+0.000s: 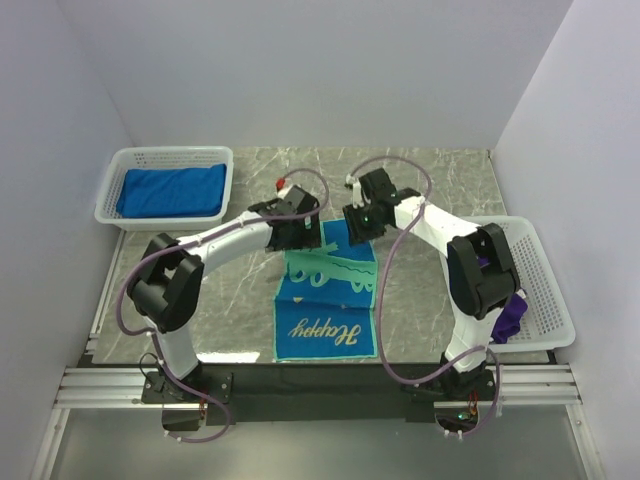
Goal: Fold and stack the towels
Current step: Fold the towel
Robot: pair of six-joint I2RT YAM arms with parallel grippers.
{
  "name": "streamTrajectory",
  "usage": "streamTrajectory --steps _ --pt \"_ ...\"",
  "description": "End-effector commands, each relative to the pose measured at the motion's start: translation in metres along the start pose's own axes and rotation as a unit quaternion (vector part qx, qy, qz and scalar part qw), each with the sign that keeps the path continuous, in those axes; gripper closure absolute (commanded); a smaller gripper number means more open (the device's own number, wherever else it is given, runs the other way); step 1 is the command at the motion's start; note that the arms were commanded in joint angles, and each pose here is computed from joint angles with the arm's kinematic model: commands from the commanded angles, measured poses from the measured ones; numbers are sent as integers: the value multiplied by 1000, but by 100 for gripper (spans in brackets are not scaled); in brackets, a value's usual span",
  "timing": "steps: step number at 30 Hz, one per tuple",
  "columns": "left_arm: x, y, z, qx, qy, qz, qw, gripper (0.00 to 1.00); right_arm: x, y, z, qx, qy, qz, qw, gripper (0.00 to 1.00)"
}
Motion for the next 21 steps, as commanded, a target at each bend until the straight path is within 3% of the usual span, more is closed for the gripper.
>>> streamTrajectory --steps 1,2,7,12,21 --pt "-34 12 -21 -22 -42 26 999 1 -34 -7 -13 -14 -31 -74 997 50" --pt "-41 18 -24 -23 -45 23 998 1 -38 -11 -14 -3 -31 -78 996 46" --pt "-47 41 -26 -22 -48 35 998 1 -61 -29 -1 26 -35 -110 993 45" --pt "-43 58 -28 -11 -42 34 998 1 -74 -45 15 47 -16 -121 991 53" --pt "-35 67 -31 -24 -38 53 998 1 -94 -56 44 39 -6 -120 992 54"
Point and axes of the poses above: each gripper's point midway between its finger pads, its own z axis out along the fingers, its own y axis along the line the jaws close on, x = y × z, the point moved 10 cm from there along -z, back along the fingers, and after that the axes turned 3 degrees about z, right-handed, at the moved point
